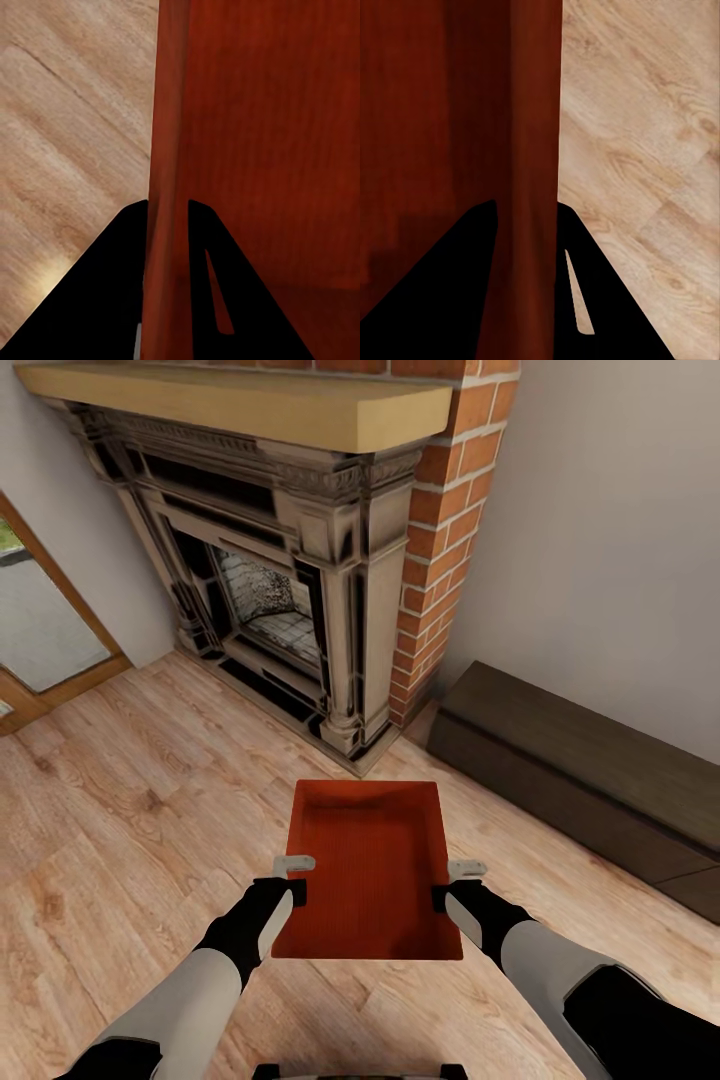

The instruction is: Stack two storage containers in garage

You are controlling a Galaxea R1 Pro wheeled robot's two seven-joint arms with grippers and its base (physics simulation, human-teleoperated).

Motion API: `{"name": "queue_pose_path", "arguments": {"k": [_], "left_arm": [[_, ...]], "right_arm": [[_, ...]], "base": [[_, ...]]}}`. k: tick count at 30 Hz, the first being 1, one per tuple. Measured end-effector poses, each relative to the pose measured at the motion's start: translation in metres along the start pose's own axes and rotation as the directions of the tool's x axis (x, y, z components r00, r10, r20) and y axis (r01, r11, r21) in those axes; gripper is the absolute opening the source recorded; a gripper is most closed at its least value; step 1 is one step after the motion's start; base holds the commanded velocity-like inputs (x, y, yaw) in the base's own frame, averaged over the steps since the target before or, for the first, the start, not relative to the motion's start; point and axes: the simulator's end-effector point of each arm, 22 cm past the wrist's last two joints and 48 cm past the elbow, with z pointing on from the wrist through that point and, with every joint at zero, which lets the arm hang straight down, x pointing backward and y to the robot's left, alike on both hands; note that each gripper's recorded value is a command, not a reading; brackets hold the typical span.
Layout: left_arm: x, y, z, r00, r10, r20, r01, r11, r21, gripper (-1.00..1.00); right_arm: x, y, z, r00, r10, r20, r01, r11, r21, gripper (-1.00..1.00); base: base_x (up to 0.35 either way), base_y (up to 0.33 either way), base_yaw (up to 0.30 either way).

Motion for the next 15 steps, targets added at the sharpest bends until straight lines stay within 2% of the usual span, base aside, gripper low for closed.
{"name": "queue_pose_path", "arguments": {"k": [15], "left_arm": [[0.0017,0.0003,-0.0057,1.0,0.0,0.001,0.0,1.0,0.0,-1.0]], "right_arm": [[0.0021,-0.0007,-0.0055,1.0,0.001,0.001,-0.001,1.0,0.0,-1.0]], "base": [[0.0,0.0,0.0]]}}
